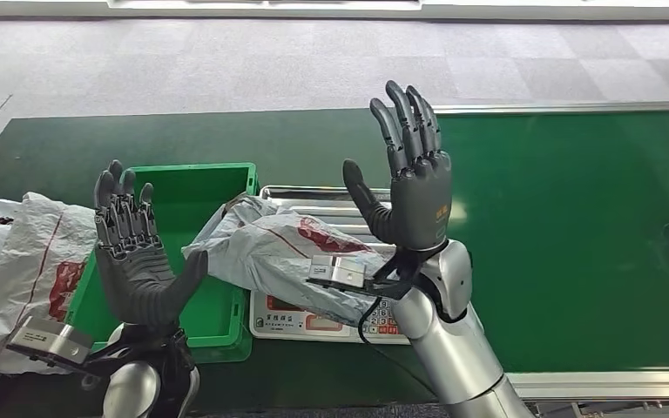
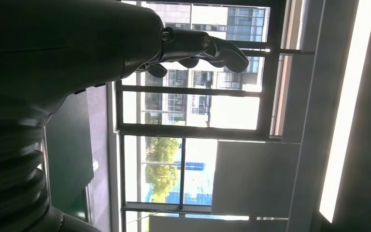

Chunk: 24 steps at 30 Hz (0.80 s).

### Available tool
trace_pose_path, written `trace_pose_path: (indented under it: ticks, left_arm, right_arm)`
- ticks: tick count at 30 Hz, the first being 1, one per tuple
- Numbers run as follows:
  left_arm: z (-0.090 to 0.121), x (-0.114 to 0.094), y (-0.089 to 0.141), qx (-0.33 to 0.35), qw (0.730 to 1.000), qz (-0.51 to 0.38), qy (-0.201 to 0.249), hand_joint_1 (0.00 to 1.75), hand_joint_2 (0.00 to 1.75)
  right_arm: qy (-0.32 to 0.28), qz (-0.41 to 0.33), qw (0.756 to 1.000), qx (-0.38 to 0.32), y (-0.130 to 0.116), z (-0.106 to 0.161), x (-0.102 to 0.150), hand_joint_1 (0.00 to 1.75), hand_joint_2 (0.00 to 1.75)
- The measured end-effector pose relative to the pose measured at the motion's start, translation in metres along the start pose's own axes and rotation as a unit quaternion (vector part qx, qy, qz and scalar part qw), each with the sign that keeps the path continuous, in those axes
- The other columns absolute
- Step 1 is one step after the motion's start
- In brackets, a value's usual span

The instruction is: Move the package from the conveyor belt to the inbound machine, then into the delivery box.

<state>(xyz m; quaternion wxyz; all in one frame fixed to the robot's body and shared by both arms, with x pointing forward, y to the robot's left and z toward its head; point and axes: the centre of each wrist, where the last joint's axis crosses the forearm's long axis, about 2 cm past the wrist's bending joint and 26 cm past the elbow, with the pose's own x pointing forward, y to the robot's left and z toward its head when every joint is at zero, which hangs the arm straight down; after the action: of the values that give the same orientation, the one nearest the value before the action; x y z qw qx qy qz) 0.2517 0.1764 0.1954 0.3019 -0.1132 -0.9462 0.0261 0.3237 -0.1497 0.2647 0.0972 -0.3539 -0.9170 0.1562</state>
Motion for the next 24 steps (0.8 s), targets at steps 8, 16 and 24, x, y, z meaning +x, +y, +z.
trace_pose_path:
  ticks: [8,16,24]
  left_arm:
    - [0.0,-0.002,-0.004,-0.004,1.0,0.0,0.003,0.0,1.75]
    - [0.0,-0.004,-0.005,-0.003,1.0,-0.021,0.002,0.0,1.75]
    - [0.002,-0.042,-0.006,-0.23,0.924,-0.3,0.058,0.0,1.75]
  right_arm:
    - [-0.022,0.091,0.983,-0.158,-0.069,-0.018,-0.017,0.0,1.75]
    - [-0.02,0.128,0.972,-0.196,-0.096,-0.02,-0.019,0.0,1.75]
    - [-0.034,0.151,0.947,-0.281,-0.142,-0.027,-0.01,0.0,1.75]
